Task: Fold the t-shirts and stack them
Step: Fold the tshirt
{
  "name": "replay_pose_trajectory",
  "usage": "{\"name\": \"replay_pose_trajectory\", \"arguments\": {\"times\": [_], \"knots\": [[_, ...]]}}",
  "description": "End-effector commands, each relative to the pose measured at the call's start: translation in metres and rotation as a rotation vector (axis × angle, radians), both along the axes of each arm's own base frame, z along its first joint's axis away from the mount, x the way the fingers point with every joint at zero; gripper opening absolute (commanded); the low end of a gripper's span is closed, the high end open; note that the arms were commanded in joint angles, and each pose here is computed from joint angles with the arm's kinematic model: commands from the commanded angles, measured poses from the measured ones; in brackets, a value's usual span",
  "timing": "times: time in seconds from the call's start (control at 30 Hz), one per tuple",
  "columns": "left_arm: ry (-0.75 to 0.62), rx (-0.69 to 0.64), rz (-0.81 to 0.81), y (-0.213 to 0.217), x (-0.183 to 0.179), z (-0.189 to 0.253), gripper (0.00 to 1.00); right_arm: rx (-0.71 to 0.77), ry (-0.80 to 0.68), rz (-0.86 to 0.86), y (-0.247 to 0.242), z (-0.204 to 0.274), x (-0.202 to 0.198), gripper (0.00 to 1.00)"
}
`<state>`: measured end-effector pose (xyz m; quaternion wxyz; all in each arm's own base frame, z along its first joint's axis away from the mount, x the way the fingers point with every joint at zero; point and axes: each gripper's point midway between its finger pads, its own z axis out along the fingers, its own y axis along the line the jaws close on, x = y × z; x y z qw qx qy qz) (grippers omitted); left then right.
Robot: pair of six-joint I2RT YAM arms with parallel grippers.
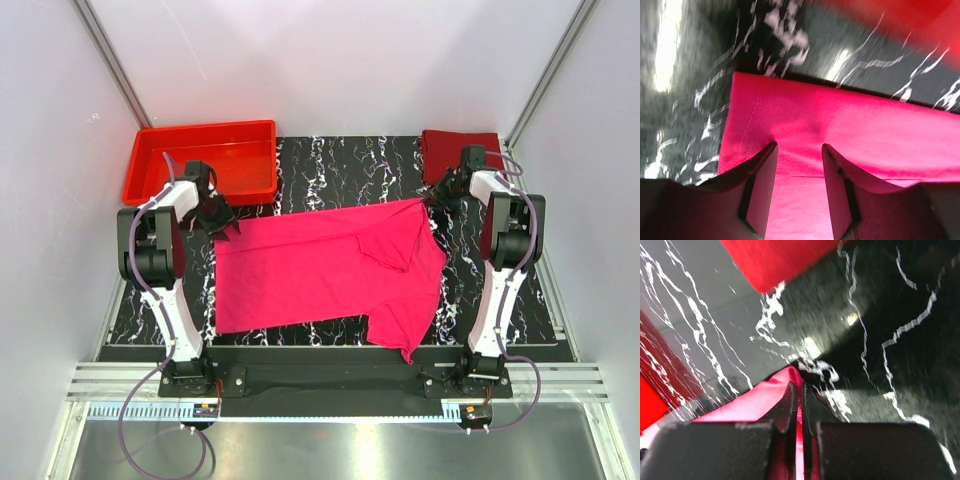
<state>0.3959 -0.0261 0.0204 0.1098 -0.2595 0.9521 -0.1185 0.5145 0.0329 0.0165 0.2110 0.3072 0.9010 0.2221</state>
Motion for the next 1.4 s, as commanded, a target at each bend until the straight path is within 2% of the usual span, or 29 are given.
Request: {"name": "replay_pose_trajectory", "arguments": {"times": [0.0, 0.07, 0.1, 0.17, 0.2, 0.27, 0.3, 0.4, 0.47, 0.53, 0.57, 0.6, 0.67, 0.7, 0.77, 0.8, 0.83, 0.9, 0.97, 1.03, 1.17, 1.37], "knots": [[-0.033, 0.065, 0.013, 0.017, 0.023, -0.022, 0.47, -0.050, -0.065, -0.021, -0.007, 0.012, 0.028, 0.00], [-0.054, 0.072, 0.007, 0.018, 0.029, -0.013, 0.48, -0.070, -0.029, 0.003, -0.007, 0.015, 0.024, 0.01], [-0.073, 0.075, 0.003, 0.018, 0.031, -0.005, 0.49, -0.088, -0.014, 0.007, -0.008, 0.016, 0.024, 0.04], [-0.081, 0.068, 0.000, 0.016, 0.026, 0.005, 0.60, -0.124, 0.024, 0.017, -0.011, 0.033, 0.017, 0.21], [-0.090, 0.064, 0.002, 0.014, 0.023, 0.011, 0.63, -0.164, 0.013, -0.002, -0.016, 0.049, 0.016, 0.36], [-0.114, 0.054, 0.007, 0.010, 0.010, 0.028, 0.68, -0.201, 0.026, -0.021, -0.023, 0.077, 0.000, 0.43], [-0.126, 0.050, 0.009, 0.007, 0.006, 0.036, 0.69, -0.243, 0.034, -0.038, -0.030, 0.086, -0.006, 0.50], [-0.193, 0.053, 0.002, 0.000, -0.016, 0.074, 0.70, -0.295, 0.111, -0.027, -0.035, 0.102, -0.052, 0.56], [-0.206, 0.066, -0.003, -0.002, -0.032, 0.085, 0.70, -0.283, 0.088, -0.029, -0.031, 0.123, -0.075, 0.58], [-0.221, 0.067, 0.006, -0.004, -0.052, 0.095, 0.69, -0.262, 0.138, 0.001, -0.022, 0.109, -0.109, 0.62], [-0.225, 0.075, 0.018, -0.002, -0.058, 0.097, 0.67, -0.266, 0.098, 0.010, -0.017, 0.123, -0.121, 0.63], [-0.244, 0.071, 0.033, -0.003, -0.064, 0.105, 0.64, -0.247, 0.133, 0.049, -0.006, 0.110, -0.141, 0.62], [-0.203, 0.065, 0.056, -0.004, -0.085, 0.096, 0.61, -0.226, 0.124, 0.086, 0.007, 0.118, -0.163, 0.61], [-0.209, 0.050, 0.099, -0.005, -0.093, 0.100, 0.60, -0.180, 0.159, 0.156, 0.033, 0.109, -0.182, 0.61], [-0.139, 0.066, 0.159, -0.001, -0.120, 0.080, 0.60, -0.118, 0.158, 0.169, 0.053, 0.111, -0.200, 0.59], [-0.149, 0.061, 0.231, 0.001, -0.127, 0.083, 0.56, -0.069, 0.177, 0.216, 0.073, 0.102, -0.215, 0.58], [-0.098, 0.069, 0.274, 0.003, -0.146, 0.064, 0.53, -0.034, 0.184, 0.205, 0.081, 0.101, -0.221, 0.57], [-0.100, 0.033, 0.385, 0.006, -0.158, 0.058, 0.49, 0.011, 0.170, 0.230, 0.095, 0.097, -0.233, 0.54], [-0.047, 0.021, 0.432, 0.006, -0.175, 0.042, 0.47, 0.022, 0.165, 0.253, 0.102, 0.096, -0.239, 0.54], [0.041, 0.042, 0.513, 0.010, -0.194, 0.031, 0.49, 0.022, 0.177, 0.276, 0.103, 0.096, -0.245, 0.54], [0.092, 0.070, 0.616, 0.017, -0.209, 0.028, 0.60, -0.025, 0.138, 0.291, 0.095, 0.104, -0.247, 0.54], [0.230, 0.117, 0.723, 0.019, -0.239, 0.016, 0.60, -0.007, 0.145, 0.297, 0.097, 0.100, -0.257, 0.54]]}}
